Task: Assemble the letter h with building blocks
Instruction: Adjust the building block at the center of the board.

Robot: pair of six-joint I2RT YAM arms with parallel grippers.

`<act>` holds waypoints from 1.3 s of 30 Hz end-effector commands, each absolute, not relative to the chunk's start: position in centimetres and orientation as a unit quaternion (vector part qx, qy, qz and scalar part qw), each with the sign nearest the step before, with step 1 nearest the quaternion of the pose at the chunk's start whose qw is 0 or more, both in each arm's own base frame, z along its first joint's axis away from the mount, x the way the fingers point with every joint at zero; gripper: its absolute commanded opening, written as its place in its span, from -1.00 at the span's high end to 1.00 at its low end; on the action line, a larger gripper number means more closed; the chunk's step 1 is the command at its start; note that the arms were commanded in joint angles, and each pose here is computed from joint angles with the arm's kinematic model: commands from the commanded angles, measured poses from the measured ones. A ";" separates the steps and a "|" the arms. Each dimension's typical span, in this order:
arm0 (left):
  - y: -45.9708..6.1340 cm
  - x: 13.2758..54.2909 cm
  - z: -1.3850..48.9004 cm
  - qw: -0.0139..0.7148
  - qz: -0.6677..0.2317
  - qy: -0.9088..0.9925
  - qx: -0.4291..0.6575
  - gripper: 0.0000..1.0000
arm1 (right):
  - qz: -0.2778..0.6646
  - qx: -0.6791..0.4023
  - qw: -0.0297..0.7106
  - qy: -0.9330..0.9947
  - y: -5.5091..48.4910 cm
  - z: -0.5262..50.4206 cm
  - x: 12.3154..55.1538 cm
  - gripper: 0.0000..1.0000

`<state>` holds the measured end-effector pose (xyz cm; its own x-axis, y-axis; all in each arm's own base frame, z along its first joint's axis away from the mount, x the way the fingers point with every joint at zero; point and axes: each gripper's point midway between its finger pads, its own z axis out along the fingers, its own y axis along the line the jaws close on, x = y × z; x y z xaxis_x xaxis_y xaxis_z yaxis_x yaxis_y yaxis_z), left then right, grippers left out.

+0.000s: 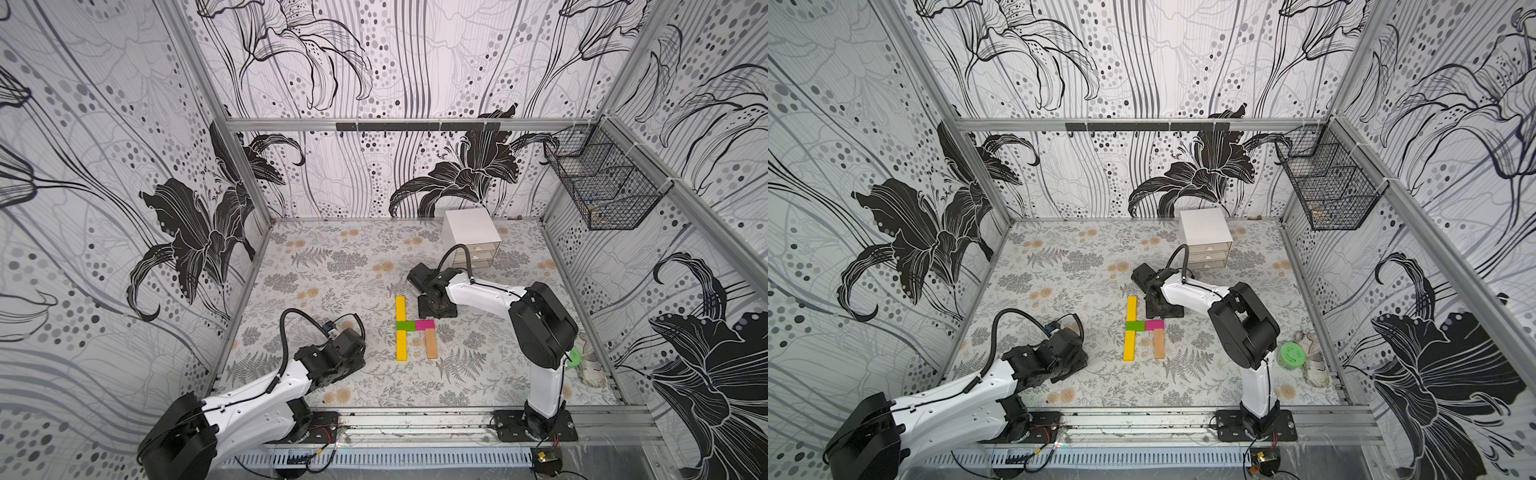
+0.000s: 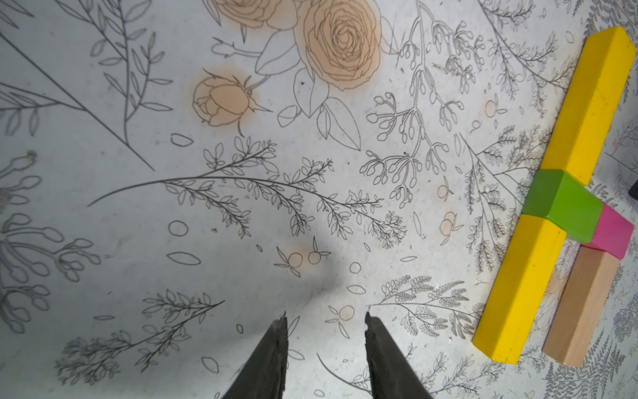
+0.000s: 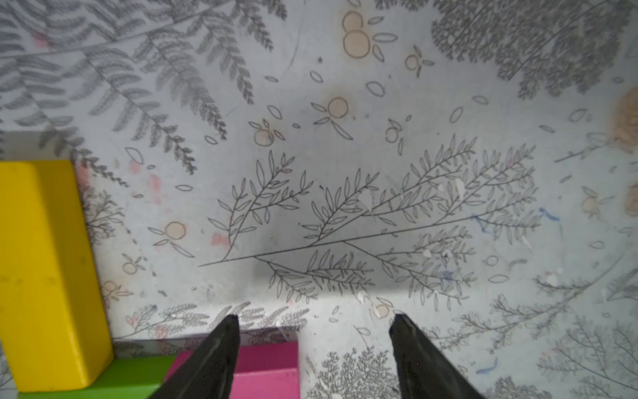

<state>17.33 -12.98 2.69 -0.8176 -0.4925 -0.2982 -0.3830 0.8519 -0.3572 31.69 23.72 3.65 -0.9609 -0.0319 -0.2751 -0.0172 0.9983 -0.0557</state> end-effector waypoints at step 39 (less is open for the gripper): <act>-12.7 17.3 2.3 0.197 -0.145 0.940 -0.236 0.19 | -0.066 -0.002 0.131 0.989 19.8 3.2 29.9 -0.46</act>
<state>17.14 -12.77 2.44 -0.8178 -0.4928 -0.2971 -0.3847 0.8522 -0.3546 30.49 20.93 2.66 -0.9663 -0.0367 -0.2549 -0.0095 0.9942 -0.1073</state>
